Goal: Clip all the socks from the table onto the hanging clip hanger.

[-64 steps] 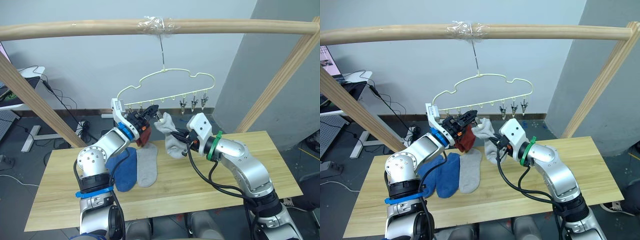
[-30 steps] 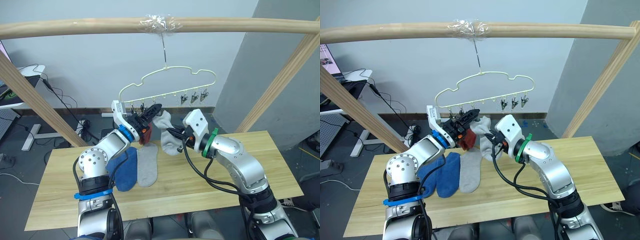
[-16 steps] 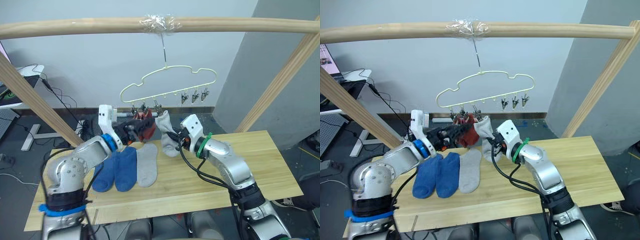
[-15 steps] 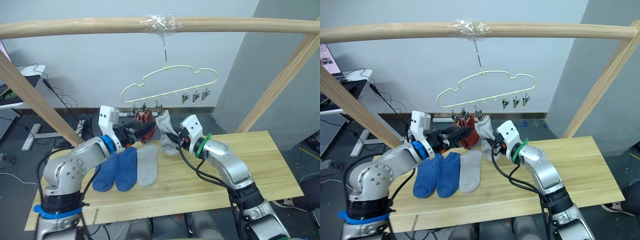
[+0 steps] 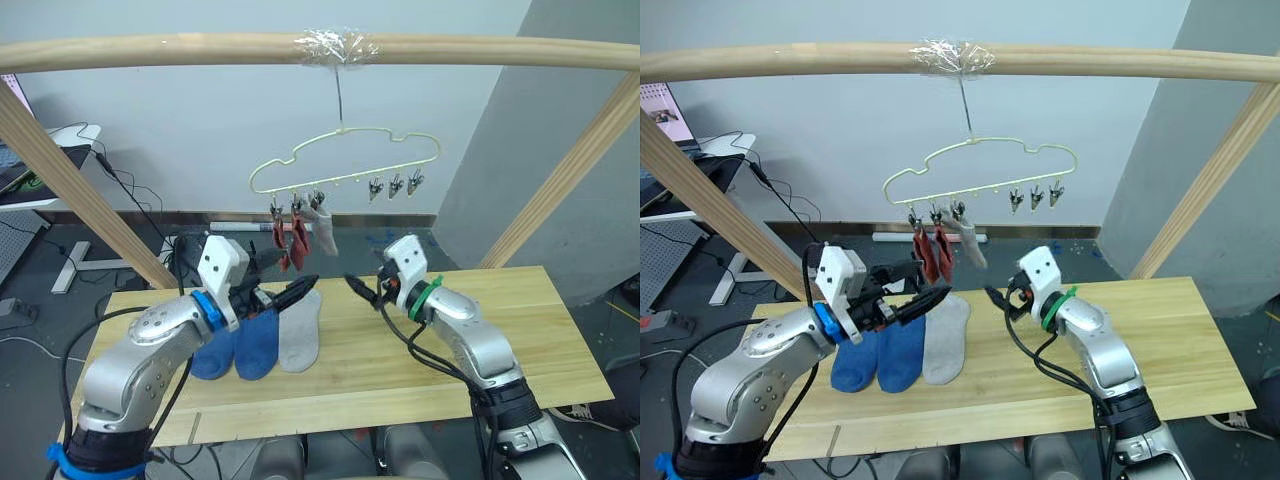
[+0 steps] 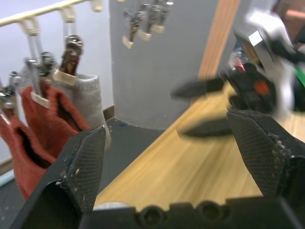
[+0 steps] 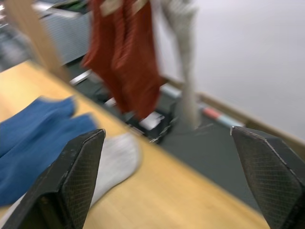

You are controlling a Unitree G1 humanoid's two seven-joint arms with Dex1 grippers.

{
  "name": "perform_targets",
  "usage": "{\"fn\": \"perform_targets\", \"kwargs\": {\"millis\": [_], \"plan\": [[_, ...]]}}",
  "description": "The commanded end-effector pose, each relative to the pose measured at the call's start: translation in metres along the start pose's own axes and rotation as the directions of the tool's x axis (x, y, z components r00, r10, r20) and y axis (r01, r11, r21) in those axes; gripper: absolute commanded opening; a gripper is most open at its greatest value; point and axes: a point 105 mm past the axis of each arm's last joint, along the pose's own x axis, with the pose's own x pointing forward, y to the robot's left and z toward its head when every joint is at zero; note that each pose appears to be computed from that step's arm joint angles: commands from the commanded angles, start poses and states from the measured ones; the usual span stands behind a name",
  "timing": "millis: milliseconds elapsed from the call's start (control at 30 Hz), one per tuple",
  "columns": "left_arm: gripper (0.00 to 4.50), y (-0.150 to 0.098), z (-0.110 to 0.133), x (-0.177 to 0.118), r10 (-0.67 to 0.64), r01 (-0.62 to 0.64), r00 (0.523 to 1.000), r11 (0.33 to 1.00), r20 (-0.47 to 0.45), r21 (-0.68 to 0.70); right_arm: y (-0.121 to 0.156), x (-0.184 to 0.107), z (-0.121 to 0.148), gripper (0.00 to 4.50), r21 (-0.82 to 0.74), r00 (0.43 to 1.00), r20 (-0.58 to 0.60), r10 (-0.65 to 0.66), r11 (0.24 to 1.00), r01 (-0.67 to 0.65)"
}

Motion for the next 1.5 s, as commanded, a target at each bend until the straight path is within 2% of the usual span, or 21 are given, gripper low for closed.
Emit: {"fn": "perform_targets", "kwargs": {"millis": [33,100,167,233,367,600,900,1167,1500], "plan": [[4.50,-0.006,0.015,-0.007,-0.022,0.017,0.998,0.996,0.057,0.082,-0.011,-0.006,0.035,4.14,0.019,0.986,0.138,-0.090,0.996,0.089],[4.50,-0.006,0.015,-0.010,-0.026,0.019,0.998,0.994,0.061,0.110,-0.013,-0.004,0.046,3.60,0.026,0.977,0.174,-0.126,0.992,0.124],[4.50,-0.009,0.017,-0.010,-0.045,0.034,0.997,0.989,0.070,0.144,-0.017,-0.002,0.051,2.83,0.020,0.966,0.195,-0.169,0.986,0.168],[4.50,-0.011,0.017,-0.008,-0.057,0.045,0.995,0.987,0.076,0.153,-0.021,0.000,0.056,2.83,0.028,0.955,0.216,-0.203,0.979,0.202],[4.50,-0.011,0.021,-0.002,-0.056,0.041,0.993,0.989,0.105,0.140,-0.025,0.005,0.062,2.02,0.035,0.943,0.235,-0.236,0.971,0.235],[4.50,-0.013,0.021,0.001,-0.056,0.041,0.992,0.991,0.117,0.125,-0.027,0.018,0.065,2.02,0.049,0.942,0.235,-0.238,0.971,0.233],[4.50,-0.014,0.022,0.002,-0.050,0.035,0.991,0.993,0.128,0.112,-0.033,0.035,0.067,2.02,0.144,0.938,0.224,-0.266,0.961,0.238],[4.50,-0.011,0.017,-0.001,-0.040,0.028,0.992,0.994,0.116,0.101,-0.038,0.042,0.069,2.02,0.148,0.935,0.222,-0.275,0.958,0.247],[4.50,-0.010,0.016,-0.001,-0.040,0.028,0.992,0.995,0.123,0.097,-0.028,0.049,0.079,2.02,0.136,0.934,0.260,-0.245,0.967,0.216]]}}
